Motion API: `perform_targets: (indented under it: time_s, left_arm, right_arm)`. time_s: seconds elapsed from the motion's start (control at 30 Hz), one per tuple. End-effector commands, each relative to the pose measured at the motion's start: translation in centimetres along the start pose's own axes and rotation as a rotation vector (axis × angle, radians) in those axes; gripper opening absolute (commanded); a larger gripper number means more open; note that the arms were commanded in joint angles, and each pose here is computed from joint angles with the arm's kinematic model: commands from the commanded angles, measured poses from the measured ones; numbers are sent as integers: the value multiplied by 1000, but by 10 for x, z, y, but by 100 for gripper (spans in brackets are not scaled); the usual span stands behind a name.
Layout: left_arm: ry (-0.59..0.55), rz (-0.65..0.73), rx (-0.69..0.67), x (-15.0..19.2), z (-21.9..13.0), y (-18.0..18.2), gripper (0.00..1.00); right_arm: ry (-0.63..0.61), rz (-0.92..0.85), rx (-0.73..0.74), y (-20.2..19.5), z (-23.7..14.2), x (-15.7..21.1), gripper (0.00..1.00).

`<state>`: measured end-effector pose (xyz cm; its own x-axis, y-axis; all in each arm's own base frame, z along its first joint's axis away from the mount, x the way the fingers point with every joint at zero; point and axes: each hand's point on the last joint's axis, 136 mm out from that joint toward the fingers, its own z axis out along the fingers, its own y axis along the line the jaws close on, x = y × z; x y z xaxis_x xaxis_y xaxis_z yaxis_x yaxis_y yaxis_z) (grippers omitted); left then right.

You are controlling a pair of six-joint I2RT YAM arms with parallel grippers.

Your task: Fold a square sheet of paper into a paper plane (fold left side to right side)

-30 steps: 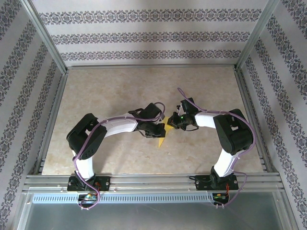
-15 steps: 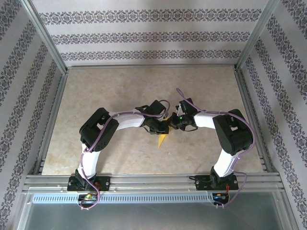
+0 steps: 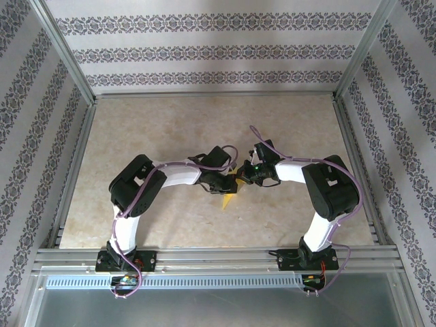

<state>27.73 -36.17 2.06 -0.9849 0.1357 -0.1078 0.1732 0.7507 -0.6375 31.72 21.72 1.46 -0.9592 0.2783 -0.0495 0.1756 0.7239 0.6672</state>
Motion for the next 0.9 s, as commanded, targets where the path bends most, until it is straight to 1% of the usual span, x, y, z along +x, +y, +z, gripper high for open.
perform_targets:
  time_s: [0.0, 0.33, 0.5, 0.6, 0.7, 0.73, 0.8, 0.87]
  left_arm:
    - [91, -38, -32, 35, -3, 13, 0]
    - [117, -45, -45, 71, -20, 23, 0]
    - [108, -49, -59, 83, -29, 29, 0]
    - [87, -43, -57, 86, -36, 30, 0]
    - [41, -14, -32, 82, -46, 21, 0]
    - [19, 2, -21, 79, -50, 17, 0]
    - [-31, 33, 0, 72, -60, 10, 2]
    - [-99, 54, 29, 62, -73, 2, 5]
  right_arm:
    - [42, 54, 116, -34, 10, 16, 0]
    - [43, 55, 121, -35, 10, 16, 0]
    - [41, 49, 114, -31, 10, 12, 0]
    - [35, 31, 94, -21, 8, 7, 0]
    - [19, 3, 61, -2, 3, -1, 0]
    - [12, -14, 53, 6, -1, -5, 1]
    - [-3, -47, 49, 20, -9, -11, 7]
    - [-27, -84, 58, 33, -20, -17, 17]
